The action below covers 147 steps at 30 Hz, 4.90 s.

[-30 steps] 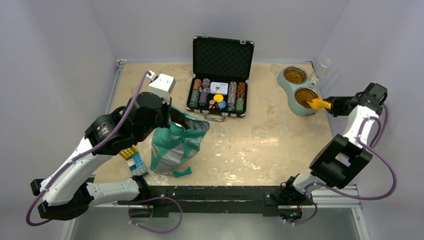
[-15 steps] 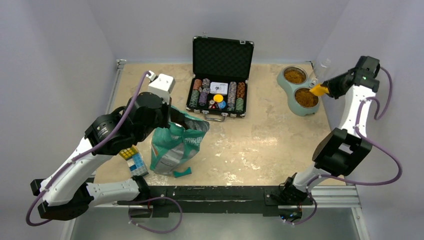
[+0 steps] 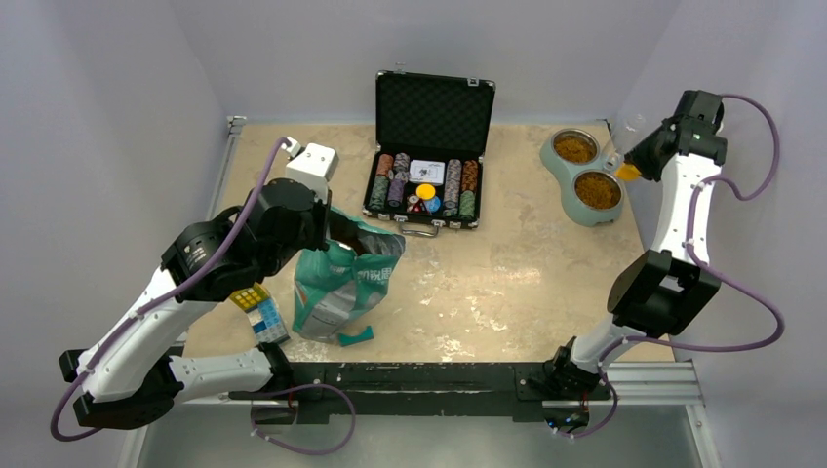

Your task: Serve the pet food

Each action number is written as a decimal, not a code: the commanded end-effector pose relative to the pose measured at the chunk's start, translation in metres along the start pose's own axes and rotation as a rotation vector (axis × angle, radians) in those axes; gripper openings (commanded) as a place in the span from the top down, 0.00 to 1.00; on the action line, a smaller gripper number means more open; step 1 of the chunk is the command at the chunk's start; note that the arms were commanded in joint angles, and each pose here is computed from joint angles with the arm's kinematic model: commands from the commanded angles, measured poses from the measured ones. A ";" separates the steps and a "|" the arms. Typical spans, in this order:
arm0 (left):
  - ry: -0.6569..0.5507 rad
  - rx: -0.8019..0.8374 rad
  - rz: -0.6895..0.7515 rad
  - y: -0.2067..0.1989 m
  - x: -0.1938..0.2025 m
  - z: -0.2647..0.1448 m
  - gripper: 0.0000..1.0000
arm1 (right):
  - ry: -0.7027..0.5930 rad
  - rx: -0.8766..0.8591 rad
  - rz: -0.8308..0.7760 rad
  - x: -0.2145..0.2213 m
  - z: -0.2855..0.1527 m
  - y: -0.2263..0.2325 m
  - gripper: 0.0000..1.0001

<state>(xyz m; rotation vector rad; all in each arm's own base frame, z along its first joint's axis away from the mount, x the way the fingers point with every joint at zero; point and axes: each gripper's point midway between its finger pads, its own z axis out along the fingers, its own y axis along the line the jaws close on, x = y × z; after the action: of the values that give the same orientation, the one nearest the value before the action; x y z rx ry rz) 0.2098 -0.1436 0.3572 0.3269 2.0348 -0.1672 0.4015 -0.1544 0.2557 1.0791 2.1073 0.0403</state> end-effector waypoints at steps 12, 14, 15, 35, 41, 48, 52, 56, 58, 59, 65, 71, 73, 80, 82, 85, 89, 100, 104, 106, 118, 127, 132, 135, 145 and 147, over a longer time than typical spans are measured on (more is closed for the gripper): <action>-0.126 0.051 -0.178 0.006 -0.037 -0.034 1.00 | 0.113 -0.391 -0.179 0.074 -0.075 0.059 1.00; -0.122 0.057 -0.182 0.004 -0.036 -0.034 1.00 | 0.206 -0.507 -0.202 0.119 -0.092 0.066 1.00; -0.124 0.062 -0.180 0.003 -0.037 -0.034 1.00 | 0.257 -0.562 -0.222 0.143 -0.099 0.068 1.00; -0.095 0.100 -0.173 -0.007 -0.048 -0.038 1.00 | 0.730 -0.575 -0.440 0.333 -0.113 -0.008 0.70; -0.084 0.108 -0.175 -0.007 -0.045 -0.039 1.00 | 0.716 -0.474 -0.442 0.326 -0.120 -0.021 0.44; -0.073 0.142 -0.154 -0.015 -0.046 -0.038 1.00 | 0.575 -0.502 -0.514 0.295 -0.132 -0.006 0.17; -0.069 0.161 -0.133 -0.019 -0.048 -0.038 1.00 | 0.449 -0.677 -0.650 0.279 -0.169 0.031 0.13; -0.070 0.181 -0.110 -0.021 -0.048 -0.039 1.00 | 0.345 -1.001 -0.852 0.286 -0.248 0.087 0.11; -0.069 0.197 -0.099 -0.023 -0.048 -0.040 1.00 | 0.310 -1.153 -0.908 0.293 -0.293 0.113 0.11; -0.071 0.203 -0.097 -0.024 -0.049 -0.042 1.00 | 0.298 -1.209 -0.919 0.297 -0.311 0.124 0.11; -0.065 0.220 -0.098 -0.025 -0.047 -0.045 1.00 | 0.184 -1.378 -0.948 0.321 -0.390 0.184 0.15; -0.053 0.240 -0.104 -0.028 -0.045 -0.047 1.00 | 0.181 -1.391 -1.015 0.357 -0.407 0.219 0.20; -0.053 0.245 -0.105 -0.028 -0.046 -0.048 1.00 | 0.187 -1.390 -1.041 0.373 -0.411 0.224 0.21; -0.071 0.243 -0.118 -0.026 -0.050 -0.052 1.00 | 0.189 -1.227 -1.057 0.400 -0.380 0.231 0.32; -0.079 0.249 -0.122 -0.026 -0.051 -0.054 1.00 | 0.196 -1.213 -1.060 0.403 -0.376 0.230 0.44; -0.080 0.263 -0.110 -0.026 -0.051 -0.057 1.00 | 0.166 -1.148 -1.036 0.394 -0.369 0.231 0.79; -0.089 0.304 -0.069 -0.026 -0.050 -0.067 0.71 | 0.135 -1.089 -0.973 0.371 -0.373 0.233 1.00; 0.048 0.400 0.090 -0.042 -0.021 -0.064 0.00 | 0.211 -0.900 -0.670 0.288 -0.384 0.226 1.00; 0.087 0.527 0.179 -0.071 -0.022 -0.058 0.00 | 0.226 -0.796 -0.531 0.261 -0.365 0.201 1.00; 0.147 0.607 0.200 -0.093 -0.019 -0.052 0.00 | 0.214 -0.774 -0.511 0.254 -0.364 0.196 1.00; 0.096 0.734 0.163 -0.154 -0.041 -0.044 0.00 | 0.250 -0.786 -0.408 0.249 -0.367 0.209 1.00; 0.114 0.685 0.282 -0.159 -0.020 -0.023 0.00 | 0.308 -0.862 -0.368 0.251 -0.376 0.225 1.00; 0.108 0.567 0.366 -0.162 -0.013 -0.002 0.12 | 0.315 -0.888 -0.346 0.253 -0.377 0.227 1.00; 0.158 0.421 0.374 -0.148 -0.007 0.018 0.39 | 0.305 -0.916 -0.337 0.250 -0.380 0.226 1.00; 0.086 0.372 0.299 -0.129 -0.006 0.015 0.92 | 0.288 -1.190 -0.529 0.243 -0.381 0.209 0.51; 0.085 0.389 0.300 -0.129 -0.005 0.013 0.99 | 0.261 -1.340 -0.649 0.241 -0.384 0.198 0.35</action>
<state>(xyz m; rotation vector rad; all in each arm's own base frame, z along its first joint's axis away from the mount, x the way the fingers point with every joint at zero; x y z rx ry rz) 0.1778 -0.2810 0.3339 0.9705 2.0646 -0.3512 0.2215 0.2590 0.3974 -0.0172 2.2381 0.9106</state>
